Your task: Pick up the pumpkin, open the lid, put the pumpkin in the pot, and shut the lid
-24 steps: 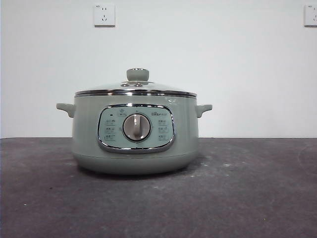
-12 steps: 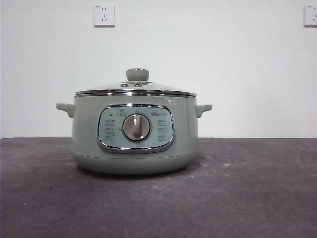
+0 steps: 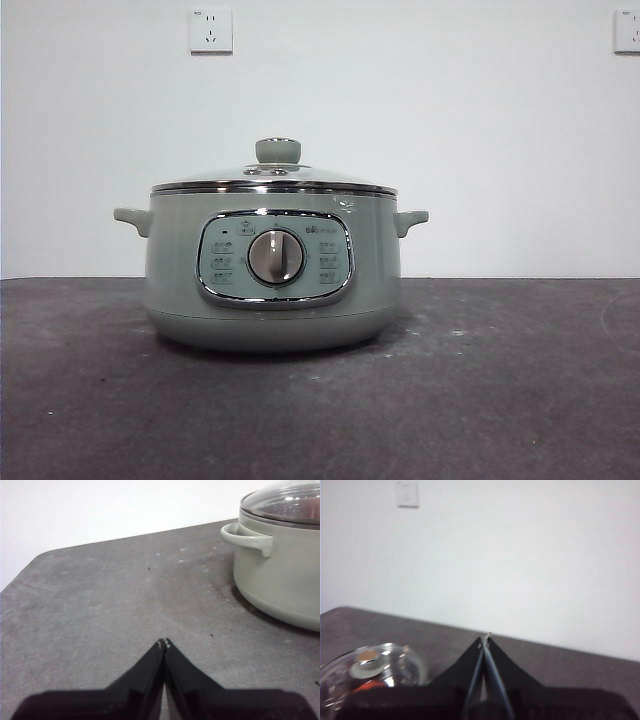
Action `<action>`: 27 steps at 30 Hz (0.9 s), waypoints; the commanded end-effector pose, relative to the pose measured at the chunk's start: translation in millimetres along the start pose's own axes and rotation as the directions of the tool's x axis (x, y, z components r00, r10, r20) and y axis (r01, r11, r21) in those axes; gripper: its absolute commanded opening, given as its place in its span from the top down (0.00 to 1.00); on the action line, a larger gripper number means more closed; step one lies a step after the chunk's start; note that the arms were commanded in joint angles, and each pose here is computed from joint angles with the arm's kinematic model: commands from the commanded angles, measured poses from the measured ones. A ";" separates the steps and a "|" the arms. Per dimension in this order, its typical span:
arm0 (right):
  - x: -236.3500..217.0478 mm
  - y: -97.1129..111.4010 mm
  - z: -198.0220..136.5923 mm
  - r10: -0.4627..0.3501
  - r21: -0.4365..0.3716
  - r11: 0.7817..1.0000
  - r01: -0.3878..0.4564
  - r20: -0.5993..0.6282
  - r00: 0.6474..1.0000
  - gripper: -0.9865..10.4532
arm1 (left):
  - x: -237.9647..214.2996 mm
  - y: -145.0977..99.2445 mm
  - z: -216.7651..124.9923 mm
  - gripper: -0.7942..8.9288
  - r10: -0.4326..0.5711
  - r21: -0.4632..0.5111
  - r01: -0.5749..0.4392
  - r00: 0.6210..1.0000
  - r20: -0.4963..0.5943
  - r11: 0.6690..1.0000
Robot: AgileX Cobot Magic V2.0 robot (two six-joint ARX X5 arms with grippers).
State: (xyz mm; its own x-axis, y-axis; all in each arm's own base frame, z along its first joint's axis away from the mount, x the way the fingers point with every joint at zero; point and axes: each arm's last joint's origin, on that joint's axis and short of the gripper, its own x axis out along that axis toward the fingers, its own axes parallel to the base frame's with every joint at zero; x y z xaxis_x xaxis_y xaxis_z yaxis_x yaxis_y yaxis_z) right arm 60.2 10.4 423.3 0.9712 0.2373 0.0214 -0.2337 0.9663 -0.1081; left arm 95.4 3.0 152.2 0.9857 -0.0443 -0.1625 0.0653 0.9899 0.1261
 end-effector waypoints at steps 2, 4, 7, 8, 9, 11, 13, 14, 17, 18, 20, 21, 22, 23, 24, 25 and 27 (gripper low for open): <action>8.2 3.0 -52.7 -0.023 0.001 1.000 0.023 0.038 0.999 0.91 | 1.4 -0.2 -4.6 0.92 0.002 -0.008 -0.002 1.000 -0.009 1.000; 9.9 4.9 -75.8 -0.029 0.013 1.000 0.029 0.055 0.998 0.91 | 1.4 -0.2 -4.5 0.92 0.002 -0.008 -0.002 1.000 -0.009 1.000; 12.1 8.1 -109.1 -0.033 0.018 0.999 0.031 0.085 0.996 0.91 | 1.4 -0.2 -4.5 0.92 0.002 -0.008 -0.002 1.000 -0.009 1.000; 12.7 9.3 -121.2 -0.033 0.017 0.999 0.032 0.096 0.995 0.91 | 1.4 -0.2 -4.5 0.92 0.002 -0.008 -0.002 1.000 -0.009 1.000; 13.2 10.1 -129.8 -0.034 0.016 0.999 0.033 0.101 0.994 0.91 | 1.4 -0.2 -4.6 0.92 0.002 -0.008 -0.002 1.000 -0.009 1.000; 14.6 11.8 -148.0 -0.034 0.016 0.999 0.033 0.103 0.994 0.91 | 1.4 -0.2 -4.5 0.92 0.002 -0.008 -0.002 1.000 -0.009 1.000; 15.9 12.9 -161.3 -0.037 0.016 0.999 0.036 0.100 0.994 0.91 | 1.4 -0.2 -4.5 0.92 0.002 -0.008 -0.002 1.000 -0.009 1.000; 16.9 13.6 -169.7 -0.038 0.016 0.999 0.037 0.096 0.995 0.91 | 1.4 -0.2 -4.5 0.92 0.002 -0.008 -0.002 1.000 -0.009 1.000; 18.9 15.1 -188.5 -0.040 0.019 0.999 0.038 0.078 0.996 0.91 | 1.4 -0.2 -4.5 0.92 0.002 -0.008 -0.002 1.000 -0.009 1.000; 19.6 15.8 -195.4 -0.039 0.020 0.999 0.038 0.074 0.996 0.91 | 1.4 -0.2 -4.5 0.92 0.002 -0.008 -0.002 1.000 -0.009 1.000; 20.7 16.9 -208.1 -0.038 0.021 0.999 0.037 0.065 0.997 0.91 | 1.4 -0.2 -4.5 0.92 0.002 -0.008 -0.002 1.000 -0.009 1.000; 21.2 17.5 -214.4 -0.038 0.028 0.999 0.036 0.064 0.997 0.91 | 1.4 -0.2 -4.5 0.92 0.002 -0.008 -0.002 1.000 -0.009 1.000; 21.8 18.0 -219.5 -0.038 0.038 0.999 0.035 0.062 0.997 0.91 | 1.4 -0.2 -4.5 0.92 0.002 -0.008 -0.002 1.000 -0.009 1.000; 22.7 18.4 -224.6 -0.037 0.050 0.998 0.034 0.056 0.998 0.91 | 1.4 -0.2 -4.5 0.92 0.002 -0.008 -0.002 1.000 -0.009 1.000; 23.9 18.7 -229.3 -0.035 0.061 0.998 0.033 0.041 0.999 0.91 | 1.4 -0.2 -4.5 0.92 0.002 -0.008 -0.002 1.000 -0.009 1.000; 24.6 18.9 -232.5 -0.035 0.066 0.997 0.033 0.032 0.999 0.91 | 1.4 -0.2 -4.5 0.92 0.002 -0.008 -0.002 1.000 -0.009 1.000; 26.1 19.4 -239.2 -0.032 0.076 0.997 0.031 0.012 0.999 0.91 | 1.4 -0.2 -4.5 0.92 0.002 -0.008 -0.002 1.000 -0.009 1.000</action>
State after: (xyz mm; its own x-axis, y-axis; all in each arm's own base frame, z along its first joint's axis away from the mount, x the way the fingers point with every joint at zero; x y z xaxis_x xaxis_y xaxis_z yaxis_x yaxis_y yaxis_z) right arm 91.3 11.5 187.2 0.9769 0.2108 0.0335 -0.2088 0.9764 -0.0552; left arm 95.4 3.0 152.2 0.9857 -0.0443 -0.1625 0.0653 0.9899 0.1257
